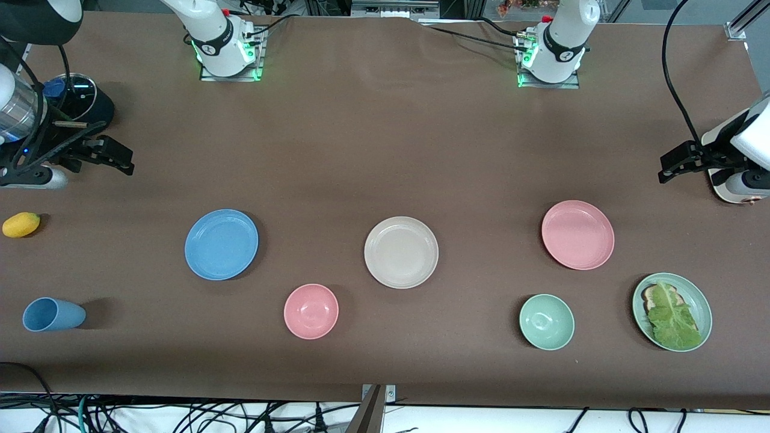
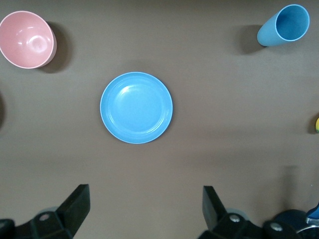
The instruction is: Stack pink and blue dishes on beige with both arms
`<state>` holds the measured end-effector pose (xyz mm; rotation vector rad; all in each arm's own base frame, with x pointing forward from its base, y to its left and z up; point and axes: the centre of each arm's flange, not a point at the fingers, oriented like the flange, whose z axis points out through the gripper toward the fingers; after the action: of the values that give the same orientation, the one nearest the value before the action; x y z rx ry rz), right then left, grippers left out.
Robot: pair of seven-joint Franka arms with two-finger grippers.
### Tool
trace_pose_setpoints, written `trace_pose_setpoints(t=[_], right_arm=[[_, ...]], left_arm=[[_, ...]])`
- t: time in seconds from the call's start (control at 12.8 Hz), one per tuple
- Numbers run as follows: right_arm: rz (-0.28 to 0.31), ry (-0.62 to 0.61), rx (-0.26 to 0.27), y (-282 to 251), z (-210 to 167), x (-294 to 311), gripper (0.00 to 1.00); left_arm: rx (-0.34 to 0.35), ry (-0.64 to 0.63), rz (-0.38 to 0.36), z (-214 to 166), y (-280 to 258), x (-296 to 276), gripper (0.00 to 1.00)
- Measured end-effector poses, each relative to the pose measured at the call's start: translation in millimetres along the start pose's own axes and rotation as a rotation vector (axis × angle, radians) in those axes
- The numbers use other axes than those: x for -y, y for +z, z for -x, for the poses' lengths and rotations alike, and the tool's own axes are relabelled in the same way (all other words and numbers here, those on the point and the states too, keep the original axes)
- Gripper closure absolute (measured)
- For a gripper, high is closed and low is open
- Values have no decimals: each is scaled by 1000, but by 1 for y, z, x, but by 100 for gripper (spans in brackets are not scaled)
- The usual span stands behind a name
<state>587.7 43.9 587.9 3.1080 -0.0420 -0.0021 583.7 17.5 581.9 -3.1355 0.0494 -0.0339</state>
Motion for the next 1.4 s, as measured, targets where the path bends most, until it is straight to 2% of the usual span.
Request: trace_pose_setpoints(t=[0.78, 1.01, 1.25, 1.4], right_arm=[[0, -2, 4, 3, -2, 2, 0], [0, -4, 12, 14, -8, 3, 0], [0, -7, 18, 19, -10, 3, 0], [1, -23, 36, 29, -13, 5, 0]], left_arm=[[22, 2, 0, -4, 13, 0, 0], [91, -8, 4, -13, 52, 7, 0], [219, -19, 10, -29, 131, 15, 0], [268, -32, -9, -39, 182, 32, 0]])
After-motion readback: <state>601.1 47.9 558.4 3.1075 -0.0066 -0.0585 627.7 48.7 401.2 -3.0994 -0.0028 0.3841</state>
